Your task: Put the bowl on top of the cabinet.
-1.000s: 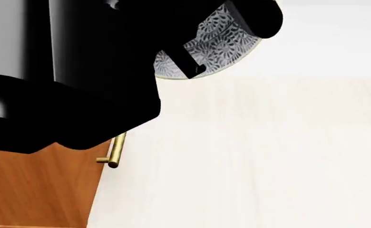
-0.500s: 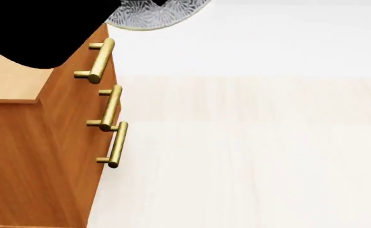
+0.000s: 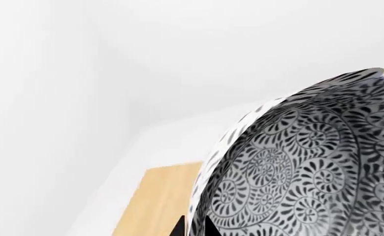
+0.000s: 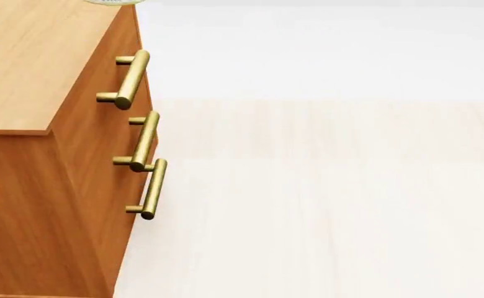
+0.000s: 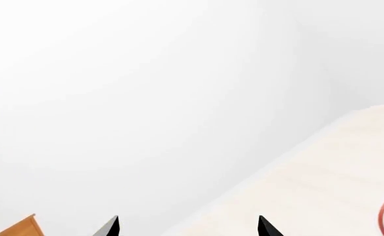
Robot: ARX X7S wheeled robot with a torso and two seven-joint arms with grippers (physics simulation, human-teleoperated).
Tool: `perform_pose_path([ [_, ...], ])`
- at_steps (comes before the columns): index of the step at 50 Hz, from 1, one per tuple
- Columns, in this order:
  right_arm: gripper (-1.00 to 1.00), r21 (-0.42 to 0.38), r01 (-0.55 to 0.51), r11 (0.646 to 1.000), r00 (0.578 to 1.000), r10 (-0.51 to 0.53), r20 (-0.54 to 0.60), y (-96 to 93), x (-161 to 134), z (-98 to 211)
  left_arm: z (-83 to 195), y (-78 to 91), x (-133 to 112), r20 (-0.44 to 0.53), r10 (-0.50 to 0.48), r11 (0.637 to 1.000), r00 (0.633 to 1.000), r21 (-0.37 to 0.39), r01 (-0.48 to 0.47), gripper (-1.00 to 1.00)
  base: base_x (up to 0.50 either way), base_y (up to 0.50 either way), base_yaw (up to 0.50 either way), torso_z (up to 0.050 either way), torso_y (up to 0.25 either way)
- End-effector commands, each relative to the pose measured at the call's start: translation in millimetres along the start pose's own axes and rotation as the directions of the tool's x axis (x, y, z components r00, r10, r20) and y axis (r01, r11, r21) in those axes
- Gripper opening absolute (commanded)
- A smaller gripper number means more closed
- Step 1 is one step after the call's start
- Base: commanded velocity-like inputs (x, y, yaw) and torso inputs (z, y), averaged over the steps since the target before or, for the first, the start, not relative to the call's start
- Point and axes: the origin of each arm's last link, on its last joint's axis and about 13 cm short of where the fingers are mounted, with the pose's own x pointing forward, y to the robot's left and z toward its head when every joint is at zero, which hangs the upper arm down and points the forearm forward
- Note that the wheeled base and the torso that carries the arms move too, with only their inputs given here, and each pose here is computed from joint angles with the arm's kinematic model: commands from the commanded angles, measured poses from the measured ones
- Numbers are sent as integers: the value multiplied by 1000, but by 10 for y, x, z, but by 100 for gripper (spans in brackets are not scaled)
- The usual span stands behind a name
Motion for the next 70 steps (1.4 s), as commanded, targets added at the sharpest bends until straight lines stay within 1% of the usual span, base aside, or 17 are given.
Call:
perform_pose_path([
  [1,100,-3,-2,1000,1000,2,13,-21,-6,21,243,219,-76,-18,-22,981,1000,-193,18,-100,0,0,0,0,0],
  [7,100,0,-5,1000,1000,5,20,-27,-26,44,353,226,-80,-8,-62,968,998,-242,59,-100,0,0,0,0,0],
  [9,100,-2,-9,1000,1000,9,19,-23,-28,43,362,245,-46,-20,-78,954,997,-291,69,-100,0,0,0,0,0],
  [10,100,-2,-10,1000,1000,10,20,-21,-31,43,351,268,4,-30,-107,932,994,-352,89,-100,0,0,0,0,0],
  [14,100,0,-4,1000,999,4,31,-33,-48,66,311,293,49,-37,-146,905,989,-408,118,-100,0,0,0,0,0],
  [17,100,2,-3,1000,1000,3,31,-35,-47,66,309,293,48,-37,-146,905,989,-408,118,-100,0,0,0,0,0],
  [18,100,-1,-9,1000,1000,9,24,-31,-42,53,320,383,-18,-50,-249,818,967,-545,183,-100,0,0,0,0,0],
  [20,100,-4,-10,1000,1000,10,24,-29,-46,53,316,403,-46,-47,-242,820,969,-544,179,-100,0,0,0,0,0],
  [31,100,4,-14,1000,1000,13,25,-31,-65,66,418,537,-86,-51,-316,739,947,-639,213,-100,0,0,0,0,1],
  [37,100,-2,-18,1000,1000,19,24,-23,-61,56,467,611,-112,-53,-258,707,965,-691,151,-100,0,0,0,0,0],
  [39,100,-1,-19,1000,1000,19,25,-22,-61,57,471,613,-91,-66,-233,668,970,-735,111,-100,0,0,0,0,0],
  [47,100,-13,-10,1000,1000,10,27,-21,-24,33,456,513,176,-144,-223,650,964,-759,37,-100,0,0,0,1,1],
  [53,100,-28,7,1000,1000,-6,14,-21,43,-23,460,486,379,-219,-221,672,950,-741,-14,-100,0,0,0,0,0],
  [54,100,-29,12,1000,1000,-12,15,-24,49,-26,441,501,436,-233,-220,656,947,-754,-33,-100,0,0,0,0,0],
  [61,100,-45,15,999,999,-13,37,-19,25,-13,320,407,552,-233,-261,670,937,-742,2,-100,0,0,0,0,0],
  [66,100,-47,14,999,999,-13,33,-20,26,-22,406,489,565,-208,-200,596,957,-802,-50,-100,0,0,0,0,0],
  [70,100,-53,13,999,1000,-11,27,-16,33,-37,402,496,579,-221,-167,602,961,-795,-79,-100,0,0,0,0,3],
])
